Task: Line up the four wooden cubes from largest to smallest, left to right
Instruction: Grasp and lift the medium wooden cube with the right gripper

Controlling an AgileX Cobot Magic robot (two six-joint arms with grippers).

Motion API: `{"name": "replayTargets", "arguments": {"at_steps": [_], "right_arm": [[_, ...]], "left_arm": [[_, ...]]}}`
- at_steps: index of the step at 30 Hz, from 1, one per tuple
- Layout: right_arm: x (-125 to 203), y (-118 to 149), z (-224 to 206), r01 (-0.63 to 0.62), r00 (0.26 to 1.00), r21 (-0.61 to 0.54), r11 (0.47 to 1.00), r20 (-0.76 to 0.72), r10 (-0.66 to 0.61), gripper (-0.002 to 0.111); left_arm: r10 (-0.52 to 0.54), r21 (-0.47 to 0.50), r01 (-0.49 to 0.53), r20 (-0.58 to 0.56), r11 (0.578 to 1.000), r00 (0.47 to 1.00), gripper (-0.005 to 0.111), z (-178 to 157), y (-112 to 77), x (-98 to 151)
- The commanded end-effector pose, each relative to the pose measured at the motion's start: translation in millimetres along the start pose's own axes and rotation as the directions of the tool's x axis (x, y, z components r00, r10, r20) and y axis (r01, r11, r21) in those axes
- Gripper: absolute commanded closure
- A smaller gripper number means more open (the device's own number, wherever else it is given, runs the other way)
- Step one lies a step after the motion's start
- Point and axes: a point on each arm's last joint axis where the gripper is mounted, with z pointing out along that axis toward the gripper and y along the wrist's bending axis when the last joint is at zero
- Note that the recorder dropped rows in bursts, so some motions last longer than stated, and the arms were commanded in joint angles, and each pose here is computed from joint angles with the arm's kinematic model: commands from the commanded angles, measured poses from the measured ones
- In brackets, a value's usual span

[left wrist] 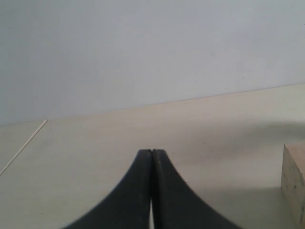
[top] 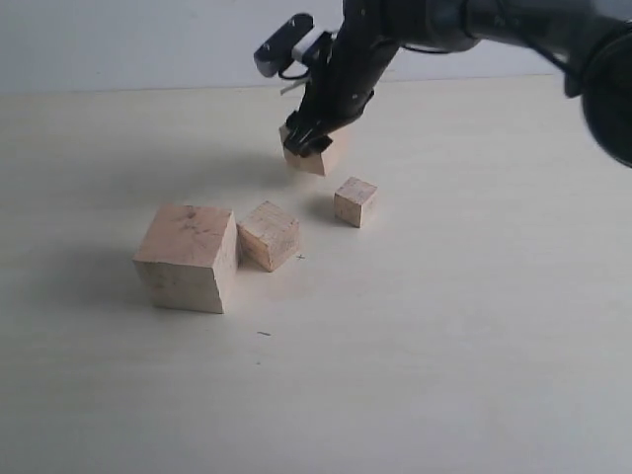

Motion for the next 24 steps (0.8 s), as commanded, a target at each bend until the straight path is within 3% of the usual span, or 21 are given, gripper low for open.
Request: {"name": "replayTargets", "arguments": {"at_steps": [1, 5, 9, 13, 18, 24], "right_arm": [[-22.3, -5.6, -108.0, -0.002, 0.995, 0.042, 0.999, 0.104, -0.003, 0.106], [-19.6, 6.9, -173.5, 0.006, 0.993, -0.024, 1.000, 0.116, -0.003, 0.106], [-3.0, 32.8, -192.5, 0.063, 0.990, -0.172, 0.983, 0.137, -0.039, 0.106], [25.5, 63.5, -178.2, 0.102, 0.988, -0.281, 0.954, 0.139, -0.065, 0.106], [45.6, 102.3, -143.1, 0.139, 0.983, -0.277, 0.951, 0.152, -0.099, 0.106], [66.2, 140.5, -94.9, 0.174, 0.985, -0.336, 0.926, 0.063, -0.162, 0.106]], "left_arm": [[-0.003, -0.003, 0.003, 0.011, 1.000, 1.000, 0.107, -0.6, 0.2, -0.7], [-0.003, -0.003, 0.003, 0.011, 1.000, 1.000, 0.107, -0.6, 0.2, -0.7], [-0.003, -0.003, 0.003, 0.011, 1.000, 1.000, 0.107, -0.6, 0.2, -0.7], [-0.003, -0.003, 0.003, 0.011, 1.000, 1.000, 0.107, -0.6, 0.2, -0.7], [-0.003, -0.003, 0.003, 0.011, 1.000, 1.000, 0.107, -0.6, 0.2, -0.7], [-0.003, -0.003, 0.003, 0.011, 1.000, 1.000, 0.107, -0.6, 0.2, -0.7]]}}
